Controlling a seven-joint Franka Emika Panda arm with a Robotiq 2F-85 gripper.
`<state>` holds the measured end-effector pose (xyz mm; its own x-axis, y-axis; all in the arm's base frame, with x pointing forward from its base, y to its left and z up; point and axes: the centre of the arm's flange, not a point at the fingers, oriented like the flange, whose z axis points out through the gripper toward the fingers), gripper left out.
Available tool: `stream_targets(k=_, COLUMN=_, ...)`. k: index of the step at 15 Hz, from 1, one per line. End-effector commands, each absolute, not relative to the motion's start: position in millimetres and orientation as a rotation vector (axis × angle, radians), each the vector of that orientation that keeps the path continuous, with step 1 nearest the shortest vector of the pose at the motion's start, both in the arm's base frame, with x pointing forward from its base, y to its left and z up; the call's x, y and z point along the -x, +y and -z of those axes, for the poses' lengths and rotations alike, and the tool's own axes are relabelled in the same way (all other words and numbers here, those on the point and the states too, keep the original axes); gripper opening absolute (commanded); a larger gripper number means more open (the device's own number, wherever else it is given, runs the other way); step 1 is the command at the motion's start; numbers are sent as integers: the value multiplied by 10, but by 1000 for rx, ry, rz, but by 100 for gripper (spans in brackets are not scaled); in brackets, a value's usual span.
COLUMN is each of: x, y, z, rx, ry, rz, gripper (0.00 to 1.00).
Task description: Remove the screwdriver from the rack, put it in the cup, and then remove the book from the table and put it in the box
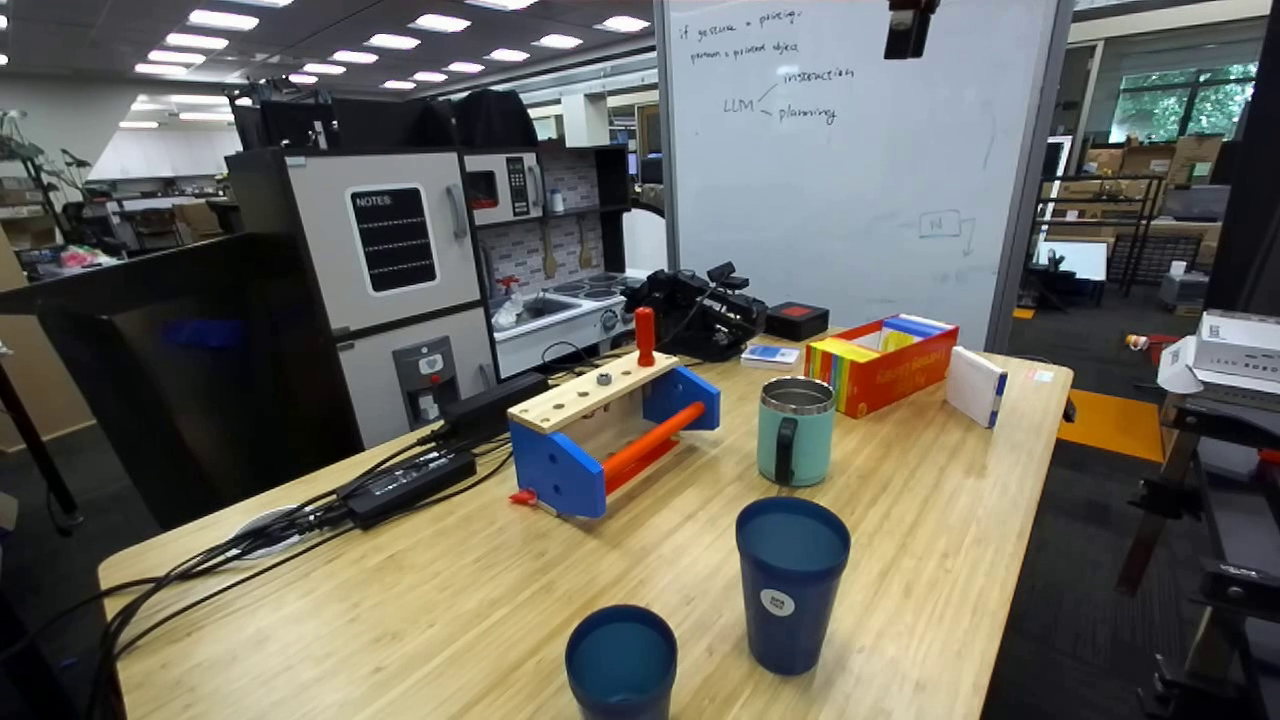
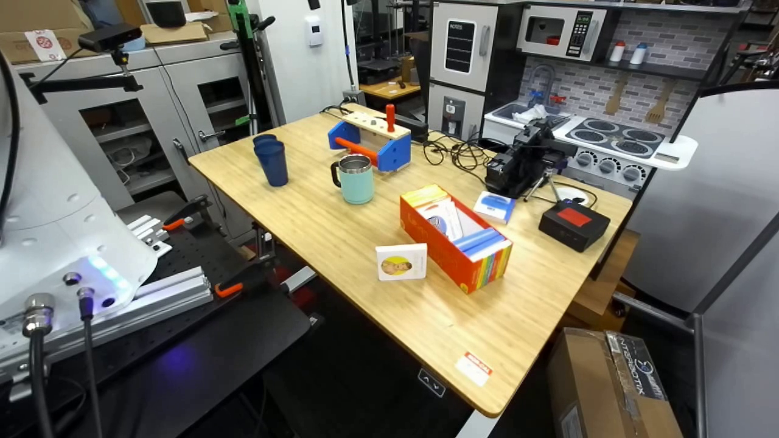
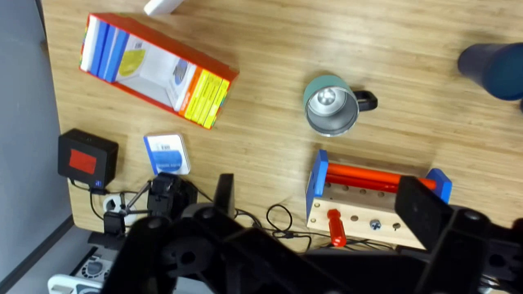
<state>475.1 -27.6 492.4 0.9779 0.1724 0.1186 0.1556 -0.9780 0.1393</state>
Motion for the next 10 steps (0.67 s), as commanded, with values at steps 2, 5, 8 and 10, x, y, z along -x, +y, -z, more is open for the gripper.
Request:
stream_targets(k=2, x=-5541, y=-212, z=-4951, rx=-3010, ry=353, rz=-282, gripper=100)
stream_targets(k=5, x=-5859, y=-81, z=-4782, rx=-3069, ry=360, rz=-305, gripper=100)
stream_targets(k=8, x=-6097, y=78, z=-4502, rx=-3099, ry=406, rz=-244, gripper=100)
stream_targets(k=10, x=-5941, y=86, z=-4435, rx=-3090, ry=369, rz=-239, gripper=100)
